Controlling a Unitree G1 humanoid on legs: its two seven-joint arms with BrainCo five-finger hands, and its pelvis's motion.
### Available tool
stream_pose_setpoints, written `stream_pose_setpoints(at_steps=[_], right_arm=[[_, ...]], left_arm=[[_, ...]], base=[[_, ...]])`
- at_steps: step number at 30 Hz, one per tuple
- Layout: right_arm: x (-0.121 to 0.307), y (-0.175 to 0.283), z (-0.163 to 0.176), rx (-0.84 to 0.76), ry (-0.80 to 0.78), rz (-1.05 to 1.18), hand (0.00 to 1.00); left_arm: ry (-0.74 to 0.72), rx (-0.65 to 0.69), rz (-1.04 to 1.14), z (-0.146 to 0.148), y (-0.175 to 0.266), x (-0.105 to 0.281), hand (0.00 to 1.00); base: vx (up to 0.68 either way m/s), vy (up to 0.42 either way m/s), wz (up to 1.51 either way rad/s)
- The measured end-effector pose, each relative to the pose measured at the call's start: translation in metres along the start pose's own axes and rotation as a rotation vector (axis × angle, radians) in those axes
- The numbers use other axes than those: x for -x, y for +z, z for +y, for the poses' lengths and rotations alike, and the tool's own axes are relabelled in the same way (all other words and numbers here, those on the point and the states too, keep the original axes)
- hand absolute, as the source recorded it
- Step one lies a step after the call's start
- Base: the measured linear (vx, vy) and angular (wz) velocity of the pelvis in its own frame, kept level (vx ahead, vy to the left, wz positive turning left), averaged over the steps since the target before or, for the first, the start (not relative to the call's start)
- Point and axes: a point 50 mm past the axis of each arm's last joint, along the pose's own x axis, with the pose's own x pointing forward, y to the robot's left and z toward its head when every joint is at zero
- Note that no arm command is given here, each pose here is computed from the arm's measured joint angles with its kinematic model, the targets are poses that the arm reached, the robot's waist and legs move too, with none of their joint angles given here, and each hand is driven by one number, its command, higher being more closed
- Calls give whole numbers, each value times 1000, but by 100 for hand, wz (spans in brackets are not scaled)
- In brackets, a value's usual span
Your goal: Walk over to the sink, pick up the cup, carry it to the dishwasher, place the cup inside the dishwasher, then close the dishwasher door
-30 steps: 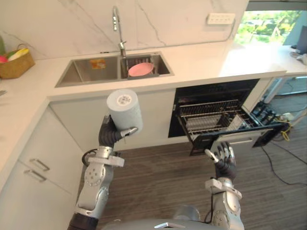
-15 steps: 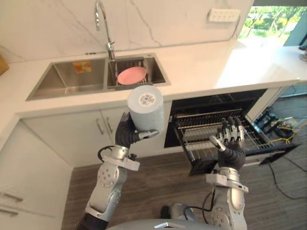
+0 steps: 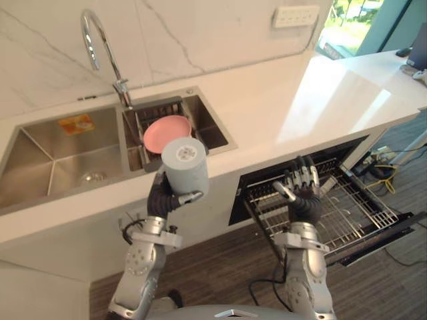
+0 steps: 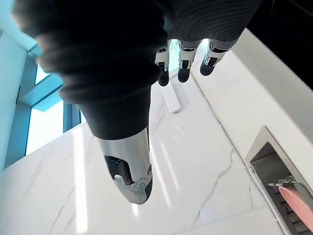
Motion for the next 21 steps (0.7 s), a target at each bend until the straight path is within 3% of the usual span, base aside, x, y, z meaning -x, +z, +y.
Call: stream_pose_setpoints(at_steps=[7,12,16,21], right_arm=[[-8,5,-3,21,48,-16,0],[-8,-3,8,-70,159,34,0],[-12,-4,20,-91,221,36,0],[-19,-6,29,-73,290,81,0]], left_arm=[[26,-32,-33,3,5,-7,100],[154,-133,-102,13,16,-17,100],[281,-221,-148,29,24,-18,100],[386,-218,-174,30,26,-17,100]], base=[[51,110,-18],[22,25,-30],[84,-134,-27],[163,-257,-32]])
